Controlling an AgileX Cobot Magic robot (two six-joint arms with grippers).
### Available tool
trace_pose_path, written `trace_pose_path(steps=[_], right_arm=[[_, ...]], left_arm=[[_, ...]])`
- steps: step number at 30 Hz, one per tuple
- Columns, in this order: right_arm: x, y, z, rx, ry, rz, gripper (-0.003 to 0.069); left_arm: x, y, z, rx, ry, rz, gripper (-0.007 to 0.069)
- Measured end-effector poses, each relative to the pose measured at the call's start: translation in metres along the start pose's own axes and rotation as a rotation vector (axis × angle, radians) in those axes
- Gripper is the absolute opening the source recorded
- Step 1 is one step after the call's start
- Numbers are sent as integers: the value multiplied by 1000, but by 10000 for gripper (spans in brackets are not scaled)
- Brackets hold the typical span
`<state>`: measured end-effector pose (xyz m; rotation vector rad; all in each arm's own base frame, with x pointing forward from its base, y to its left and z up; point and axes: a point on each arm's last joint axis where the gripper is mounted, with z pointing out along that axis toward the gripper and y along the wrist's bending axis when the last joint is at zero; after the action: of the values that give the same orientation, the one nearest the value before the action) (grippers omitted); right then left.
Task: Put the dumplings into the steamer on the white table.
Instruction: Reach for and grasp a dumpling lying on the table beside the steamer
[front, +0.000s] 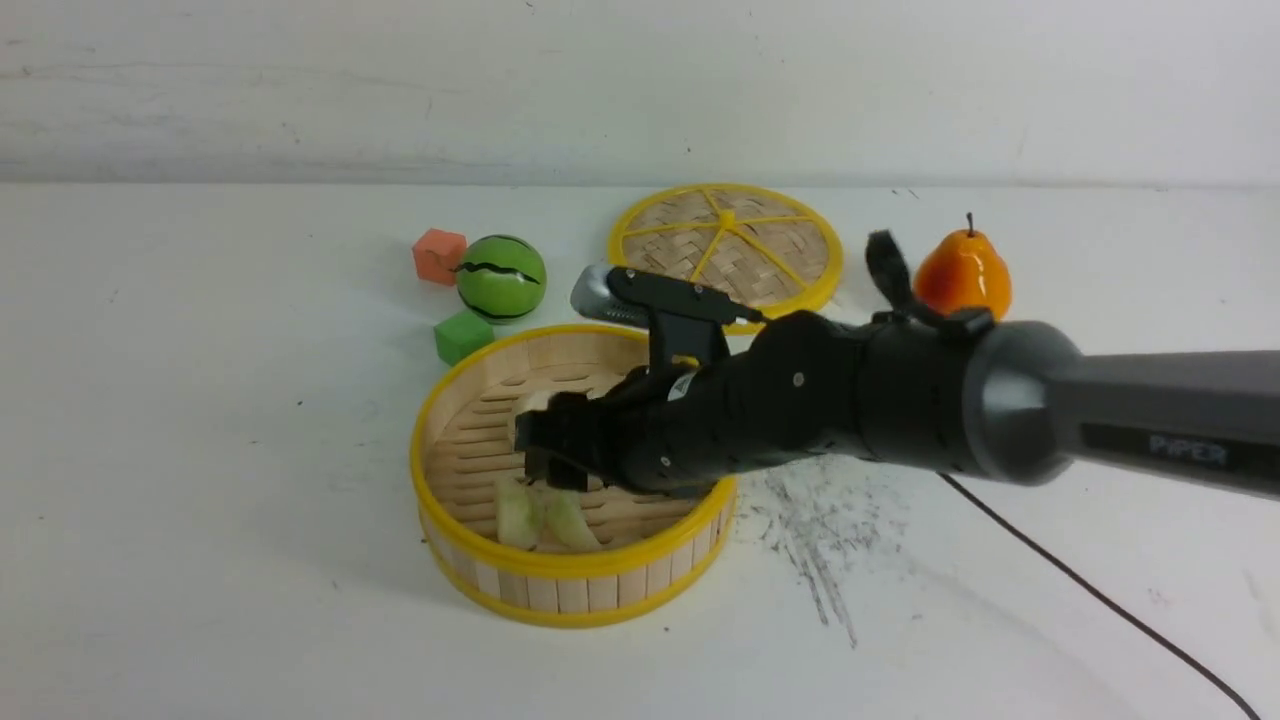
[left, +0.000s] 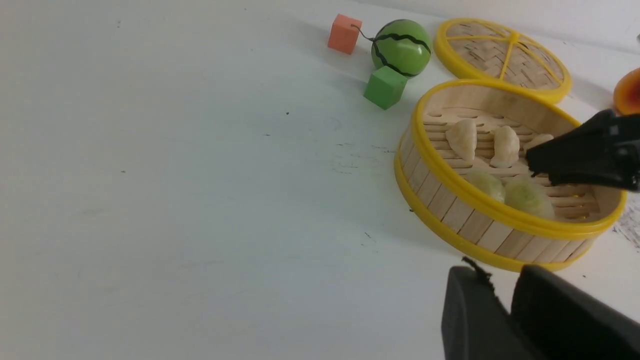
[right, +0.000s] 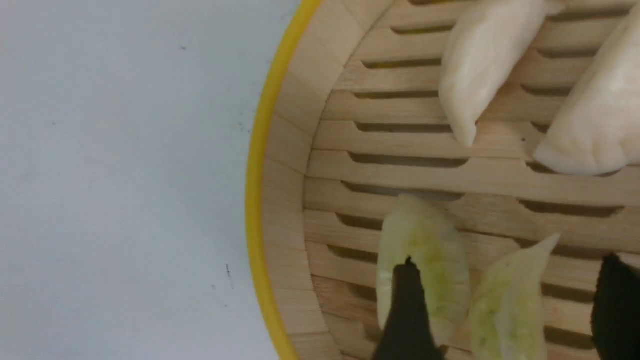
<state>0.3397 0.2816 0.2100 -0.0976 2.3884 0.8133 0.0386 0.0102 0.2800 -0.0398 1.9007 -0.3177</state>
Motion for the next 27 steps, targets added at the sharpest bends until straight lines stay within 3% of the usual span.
trace_pose_path(steps=[5,7,11,14,17,27], right_arm=[[-43,-8,-61,11,-77,-73,503],[-58,-24,-83,52,-77,-86,502],[-75,-87,-102,208,18,-46,498],[-74,-121,-96,258,87,37,498],[-69,-144,-76,247,117,167,498],[-60,-154,-15,254,-54,245,486]], left_arm=[[0,0,0,0,0,0,129],[0,0,0,0,0,0,130],[0,0,0,0,0,0,132],[0,0,0,-1,-1,1,132],[0,0,0,-1,-1,1,132],[0,0,0,-1,-1,2,133]])
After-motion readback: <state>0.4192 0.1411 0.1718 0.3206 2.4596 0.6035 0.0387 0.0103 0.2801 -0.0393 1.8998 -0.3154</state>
